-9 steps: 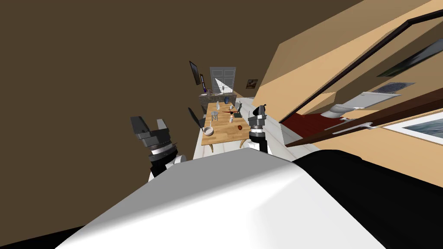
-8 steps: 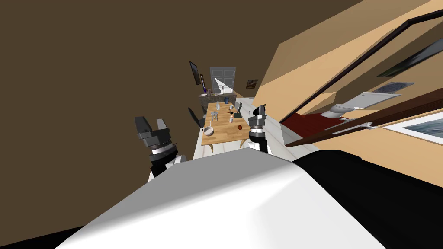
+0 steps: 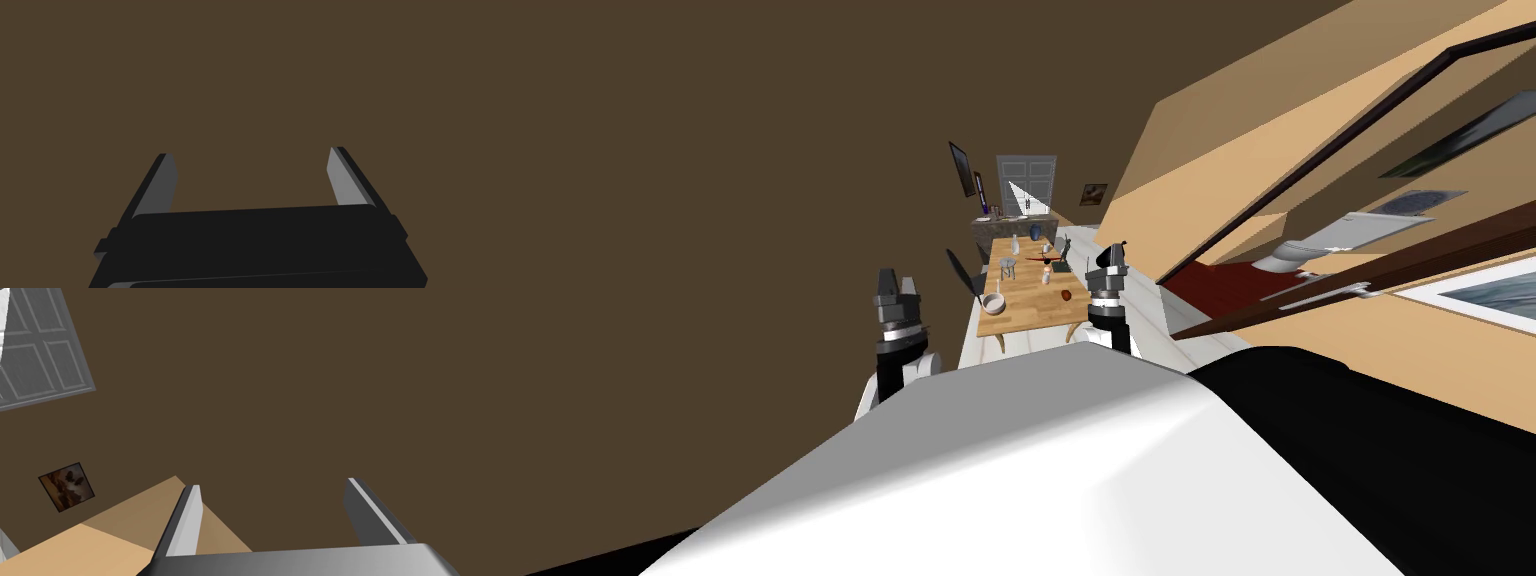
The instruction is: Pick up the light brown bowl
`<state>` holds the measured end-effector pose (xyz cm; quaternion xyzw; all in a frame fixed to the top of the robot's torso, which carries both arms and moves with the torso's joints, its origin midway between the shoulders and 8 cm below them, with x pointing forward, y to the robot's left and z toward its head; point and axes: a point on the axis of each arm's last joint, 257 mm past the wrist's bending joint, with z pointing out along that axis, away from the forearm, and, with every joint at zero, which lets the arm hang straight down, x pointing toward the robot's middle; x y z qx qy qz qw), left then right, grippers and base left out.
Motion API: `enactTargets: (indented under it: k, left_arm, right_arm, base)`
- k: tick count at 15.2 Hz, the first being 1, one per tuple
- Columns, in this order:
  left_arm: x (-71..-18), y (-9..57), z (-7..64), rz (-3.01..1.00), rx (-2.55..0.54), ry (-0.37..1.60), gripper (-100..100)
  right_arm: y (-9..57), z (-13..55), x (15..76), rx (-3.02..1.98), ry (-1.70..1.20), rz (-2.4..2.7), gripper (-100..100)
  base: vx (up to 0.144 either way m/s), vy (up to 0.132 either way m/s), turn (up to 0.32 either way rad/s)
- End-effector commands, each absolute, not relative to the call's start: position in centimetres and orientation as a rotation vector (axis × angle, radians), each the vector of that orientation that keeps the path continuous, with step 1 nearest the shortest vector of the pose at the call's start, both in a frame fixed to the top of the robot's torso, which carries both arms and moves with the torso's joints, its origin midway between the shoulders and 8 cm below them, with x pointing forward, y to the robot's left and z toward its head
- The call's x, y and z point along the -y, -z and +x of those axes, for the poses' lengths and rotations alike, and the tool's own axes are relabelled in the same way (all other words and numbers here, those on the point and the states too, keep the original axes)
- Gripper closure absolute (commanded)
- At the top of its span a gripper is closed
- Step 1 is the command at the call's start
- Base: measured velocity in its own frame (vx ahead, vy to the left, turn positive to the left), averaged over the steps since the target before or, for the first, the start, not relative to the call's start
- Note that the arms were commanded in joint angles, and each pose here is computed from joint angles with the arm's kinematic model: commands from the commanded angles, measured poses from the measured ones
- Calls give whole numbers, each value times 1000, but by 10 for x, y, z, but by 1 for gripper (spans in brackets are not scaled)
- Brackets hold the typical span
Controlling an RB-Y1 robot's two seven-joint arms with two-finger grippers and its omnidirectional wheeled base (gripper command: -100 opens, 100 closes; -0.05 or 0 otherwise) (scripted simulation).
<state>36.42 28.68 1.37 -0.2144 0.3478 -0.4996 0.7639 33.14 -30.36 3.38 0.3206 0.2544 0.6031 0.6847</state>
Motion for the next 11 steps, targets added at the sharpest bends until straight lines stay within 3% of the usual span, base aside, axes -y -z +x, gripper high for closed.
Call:
enactTargets:
  k: [1, 11]
  left_arm:
    - [-288, 2, 384, -490, -814, 1068, -100]
    - [-303, 67, 452, -610, -1005, 982, -100]
  right_arm:
    - [-34, 331, 304, -570, -1351, 719, 0]
    - [-34, 331, 304, -570, -1351, 719, 0]
  base:
    - [0, 0, 0]
    - [2, -1, -5]
